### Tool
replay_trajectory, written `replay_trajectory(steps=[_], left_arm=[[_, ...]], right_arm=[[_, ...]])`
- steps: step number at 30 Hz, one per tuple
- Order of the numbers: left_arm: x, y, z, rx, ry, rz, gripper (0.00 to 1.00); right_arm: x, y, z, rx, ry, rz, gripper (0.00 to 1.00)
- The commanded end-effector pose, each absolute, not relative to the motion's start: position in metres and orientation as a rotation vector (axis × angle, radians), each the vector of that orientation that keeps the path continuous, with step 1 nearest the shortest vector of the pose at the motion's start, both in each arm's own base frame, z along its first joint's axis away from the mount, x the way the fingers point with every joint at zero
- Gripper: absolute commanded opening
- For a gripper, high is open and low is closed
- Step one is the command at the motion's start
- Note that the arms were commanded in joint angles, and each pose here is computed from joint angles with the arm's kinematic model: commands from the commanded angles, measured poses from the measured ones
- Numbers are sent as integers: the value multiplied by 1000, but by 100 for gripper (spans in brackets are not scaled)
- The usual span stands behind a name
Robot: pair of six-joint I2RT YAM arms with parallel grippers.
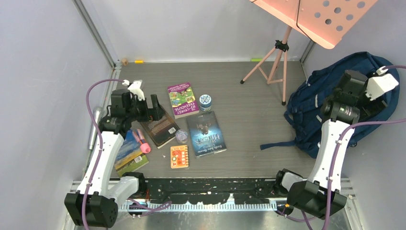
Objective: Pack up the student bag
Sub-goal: Adjust the student bag at the center of the board.
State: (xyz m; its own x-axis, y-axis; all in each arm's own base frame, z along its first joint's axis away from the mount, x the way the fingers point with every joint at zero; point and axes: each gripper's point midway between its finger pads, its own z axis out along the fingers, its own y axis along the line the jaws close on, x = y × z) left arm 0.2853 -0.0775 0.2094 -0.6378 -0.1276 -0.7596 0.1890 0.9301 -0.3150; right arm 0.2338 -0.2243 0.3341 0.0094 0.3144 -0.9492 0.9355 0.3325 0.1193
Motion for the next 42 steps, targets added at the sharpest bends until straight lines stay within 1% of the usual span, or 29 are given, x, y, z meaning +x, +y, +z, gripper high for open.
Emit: replay_trajectory(steps=[1,2,3,4,5,6,7,8,9,10,11,13,18,22,31,37,42], left_arm=[[290,-82,215,90,2178,-469,98],[289,-82,214,91,2179,-469,98],[289,-82,214,94,2180,-470,98],[289,-83,214,96,2181,-470,98],[289,-83,214,98,2179,-471,98],[288,-84,214,101,2179,-473,98],[288,-84,215,102,2179,-473,98],[288,-84,215,104,2178,-473,98],[287,-85,216,107,2175,-476,98],[287,-86,217,109,2173,-479,98],[286,-87,218,114,2168,-483,98],[284,-89,219,123,2162,-493,98],[281,-95,224,151,2144,-511,98],[277,-101,228,174,2130,-528,98],[272,-110,231,211,2118,-558,98],[269,-114,233,224,2113,-576,98],[270,-117,232,228,2117,-598,98]], right_arm=[[268,-220,363,1089,1450,-538,99],[272,-219,362,1076,1461,-525,95],[275,-219,365,1068,1456,-517,88],[278,-219,363,1058,1468,-508,83],[280,-217,365,1052,1471,-499,70],[282,-215,365,1043,1476,-479,62],[283,-214,364,1041,1484,-470,44],[283,-210,366,1031,1486,-447,36],[284,-206,364,1023,1498,-427,24],[282,-202,366,1022,1492,-409,18],[279,-196,367,1012,1502,-385,7],[274,-184,366,1003,1518,-328,1],[260,-152,351,998,1574,-203,1],[251,-119,342,929,1654,-117,1],[224,-78,345,785,1773,-111,1],[231,-52,338,693,1848,-7,1],[250,-15,328,599,1889,103,1]])
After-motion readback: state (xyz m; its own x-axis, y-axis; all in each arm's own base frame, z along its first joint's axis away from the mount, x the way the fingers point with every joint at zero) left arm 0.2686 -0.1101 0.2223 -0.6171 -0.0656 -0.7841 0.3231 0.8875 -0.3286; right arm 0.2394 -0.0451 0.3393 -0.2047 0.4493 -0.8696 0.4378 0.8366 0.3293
